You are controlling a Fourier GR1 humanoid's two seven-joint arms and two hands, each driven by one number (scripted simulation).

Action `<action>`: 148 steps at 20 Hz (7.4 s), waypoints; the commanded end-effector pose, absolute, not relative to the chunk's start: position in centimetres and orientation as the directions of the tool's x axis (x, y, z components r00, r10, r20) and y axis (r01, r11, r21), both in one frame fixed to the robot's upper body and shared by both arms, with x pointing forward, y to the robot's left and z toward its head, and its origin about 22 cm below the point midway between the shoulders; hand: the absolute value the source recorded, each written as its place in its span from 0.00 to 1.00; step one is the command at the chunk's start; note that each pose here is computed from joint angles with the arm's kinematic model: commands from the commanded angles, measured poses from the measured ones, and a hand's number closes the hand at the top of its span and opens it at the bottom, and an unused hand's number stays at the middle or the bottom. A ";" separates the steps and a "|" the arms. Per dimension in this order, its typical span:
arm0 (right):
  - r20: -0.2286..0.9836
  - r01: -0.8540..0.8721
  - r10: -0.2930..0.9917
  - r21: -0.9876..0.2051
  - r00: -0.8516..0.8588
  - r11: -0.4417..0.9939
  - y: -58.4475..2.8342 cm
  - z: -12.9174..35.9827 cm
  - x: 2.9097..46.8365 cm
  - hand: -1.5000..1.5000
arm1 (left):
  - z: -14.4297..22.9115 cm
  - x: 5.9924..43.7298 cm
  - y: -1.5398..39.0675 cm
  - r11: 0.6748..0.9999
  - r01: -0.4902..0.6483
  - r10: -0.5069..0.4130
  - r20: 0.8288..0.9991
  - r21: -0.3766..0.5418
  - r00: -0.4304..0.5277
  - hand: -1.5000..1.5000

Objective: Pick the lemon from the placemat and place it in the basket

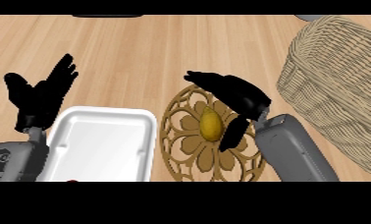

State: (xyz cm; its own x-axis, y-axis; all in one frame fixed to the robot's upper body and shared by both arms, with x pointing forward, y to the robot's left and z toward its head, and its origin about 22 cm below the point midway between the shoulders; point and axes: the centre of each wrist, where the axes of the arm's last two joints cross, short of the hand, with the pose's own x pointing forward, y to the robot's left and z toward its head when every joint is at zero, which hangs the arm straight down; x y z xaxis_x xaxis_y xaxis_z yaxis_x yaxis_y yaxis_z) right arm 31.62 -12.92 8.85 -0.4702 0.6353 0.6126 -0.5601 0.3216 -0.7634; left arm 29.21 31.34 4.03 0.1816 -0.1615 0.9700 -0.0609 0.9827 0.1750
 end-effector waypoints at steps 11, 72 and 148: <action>0.617 -0.592 0.621 -0.753 -0.484 0.288 -15.8 5.0 33.7 0.00 | 3.9 29.3 30.9 0.979 -0.072 -0.173 0.968 0.188 0.180 0.50; 0.776 0.423 0.624 -0.597 0.091 0.681 -0.3 14.6 25.9 1.00 | 3.4 30.2 30.2 0.985 -0.034 -0.158 0.968 0.167 0.193 0.50; 0.963 0.976 0.249 -0.145 0.102 0.162 -33.1 20.7 14.9 0.00 | 3.8 28.5 32.6 0.977 -0.105 -0.162 0.965 0.186 0.204 0.50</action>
State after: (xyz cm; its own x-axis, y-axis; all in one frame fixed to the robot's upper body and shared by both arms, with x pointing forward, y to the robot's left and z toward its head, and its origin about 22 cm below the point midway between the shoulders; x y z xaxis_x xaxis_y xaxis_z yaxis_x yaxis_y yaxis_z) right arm 19.75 -32.78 20.37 0.1353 0.2899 0.9474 0.9765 0.1227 -0.1769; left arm 28.70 32.30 4.01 0.1988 -0.1576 0.9673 -0.0895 0.9799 0.1781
